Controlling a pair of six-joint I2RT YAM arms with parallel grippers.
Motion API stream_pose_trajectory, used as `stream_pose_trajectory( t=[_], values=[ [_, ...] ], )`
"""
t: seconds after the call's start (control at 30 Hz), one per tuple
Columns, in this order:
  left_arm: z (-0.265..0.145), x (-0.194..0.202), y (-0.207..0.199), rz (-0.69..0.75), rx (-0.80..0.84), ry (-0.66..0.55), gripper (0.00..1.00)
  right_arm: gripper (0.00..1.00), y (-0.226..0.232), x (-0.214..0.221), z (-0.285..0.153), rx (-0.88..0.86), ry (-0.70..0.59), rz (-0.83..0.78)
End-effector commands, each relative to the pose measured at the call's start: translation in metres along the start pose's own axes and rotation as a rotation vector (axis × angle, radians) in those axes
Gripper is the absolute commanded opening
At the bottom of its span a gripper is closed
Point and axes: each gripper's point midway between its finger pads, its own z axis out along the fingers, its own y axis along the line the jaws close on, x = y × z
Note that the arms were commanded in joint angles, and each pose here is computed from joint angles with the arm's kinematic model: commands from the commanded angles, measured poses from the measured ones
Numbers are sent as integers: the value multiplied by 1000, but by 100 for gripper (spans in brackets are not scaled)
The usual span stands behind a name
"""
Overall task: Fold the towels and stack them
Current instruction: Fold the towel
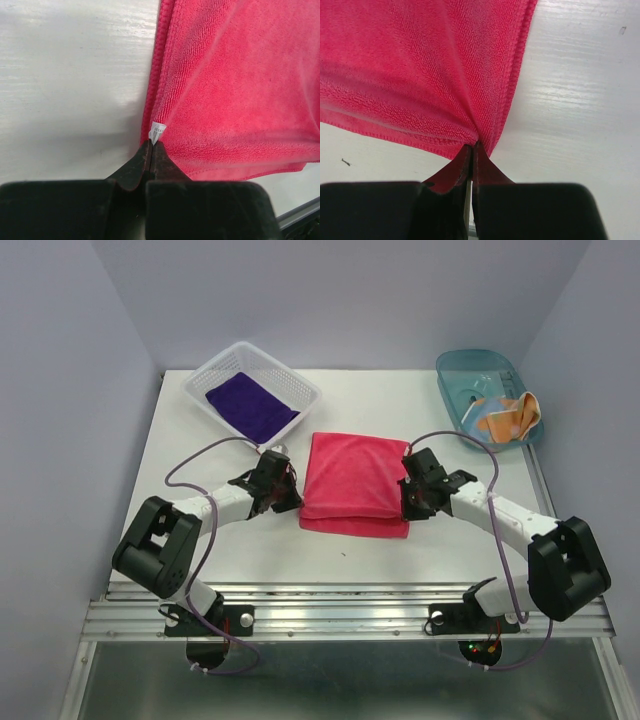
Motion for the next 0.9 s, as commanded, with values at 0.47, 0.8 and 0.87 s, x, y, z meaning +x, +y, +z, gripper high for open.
stream_pose_trajectory(
  t=[0.47, 0.8, 0.87],
  values=[
    [-2, 20, 14, 16, -51, 72, 1, 8, 0, 8, 1, 22, 36, 31],
    [-17, 23, 3, 21, -7, 62, 42, 41, 6, 26, -7, -46, 50, 36],
    [-26, 20, -2, 28, 8, 43, 49, 51, 5, 22, -16, -48, 19, 54]
  ],
)
